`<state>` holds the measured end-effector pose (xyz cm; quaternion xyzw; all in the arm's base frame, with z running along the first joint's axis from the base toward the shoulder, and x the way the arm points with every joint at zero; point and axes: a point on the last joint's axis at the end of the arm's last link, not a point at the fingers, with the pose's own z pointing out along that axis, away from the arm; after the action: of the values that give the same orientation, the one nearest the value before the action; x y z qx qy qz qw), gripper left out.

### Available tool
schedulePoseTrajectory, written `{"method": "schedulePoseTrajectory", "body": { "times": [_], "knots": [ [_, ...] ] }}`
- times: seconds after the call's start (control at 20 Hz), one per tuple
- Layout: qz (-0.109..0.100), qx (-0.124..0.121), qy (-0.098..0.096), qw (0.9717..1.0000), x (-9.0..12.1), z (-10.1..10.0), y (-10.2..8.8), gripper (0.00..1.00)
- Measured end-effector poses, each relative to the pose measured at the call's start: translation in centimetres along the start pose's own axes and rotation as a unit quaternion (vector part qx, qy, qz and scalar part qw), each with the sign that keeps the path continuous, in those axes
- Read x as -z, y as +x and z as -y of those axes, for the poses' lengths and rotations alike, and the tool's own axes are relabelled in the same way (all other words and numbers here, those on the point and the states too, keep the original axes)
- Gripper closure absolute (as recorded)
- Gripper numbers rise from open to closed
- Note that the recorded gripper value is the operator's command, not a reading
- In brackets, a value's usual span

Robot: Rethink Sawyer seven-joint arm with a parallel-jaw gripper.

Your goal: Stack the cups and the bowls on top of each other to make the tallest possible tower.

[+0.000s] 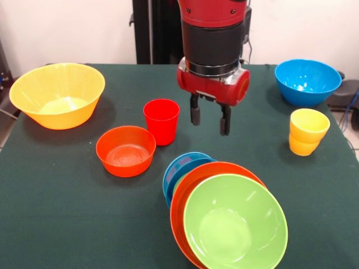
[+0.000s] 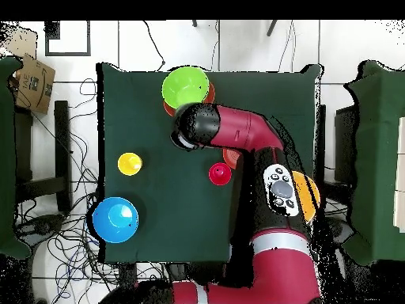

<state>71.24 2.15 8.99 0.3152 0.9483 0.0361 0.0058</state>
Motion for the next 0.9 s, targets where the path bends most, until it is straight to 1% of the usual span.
{"method": "schedulePoseTrajectory", "body": {
  "times": [0.25,0.35,0.4,0.55,0.65,0.9],
  "knots": [
    [0.014,0.000,-0.009,0.9999,0.0,-0.4,-0.1,0.00],
    [0.025,0.001,-0.016,0.9996,0.1,-0.6,0.0,0.00],
    [0.037,0.002,-0.024,0.9990,0.2,-0.9,0.1,0.00],
    [0.046,0.004,-0.031,0.9985,0.4,-1.2,0.3,0.00],
    [0.055,0.006,-0.038,0.9977,0.7,-1.5,0.5,0.00],
    [0.063,0.007,-0.046,0.9969,1.4,-2.1,0.5,0.00]
  ]
}}
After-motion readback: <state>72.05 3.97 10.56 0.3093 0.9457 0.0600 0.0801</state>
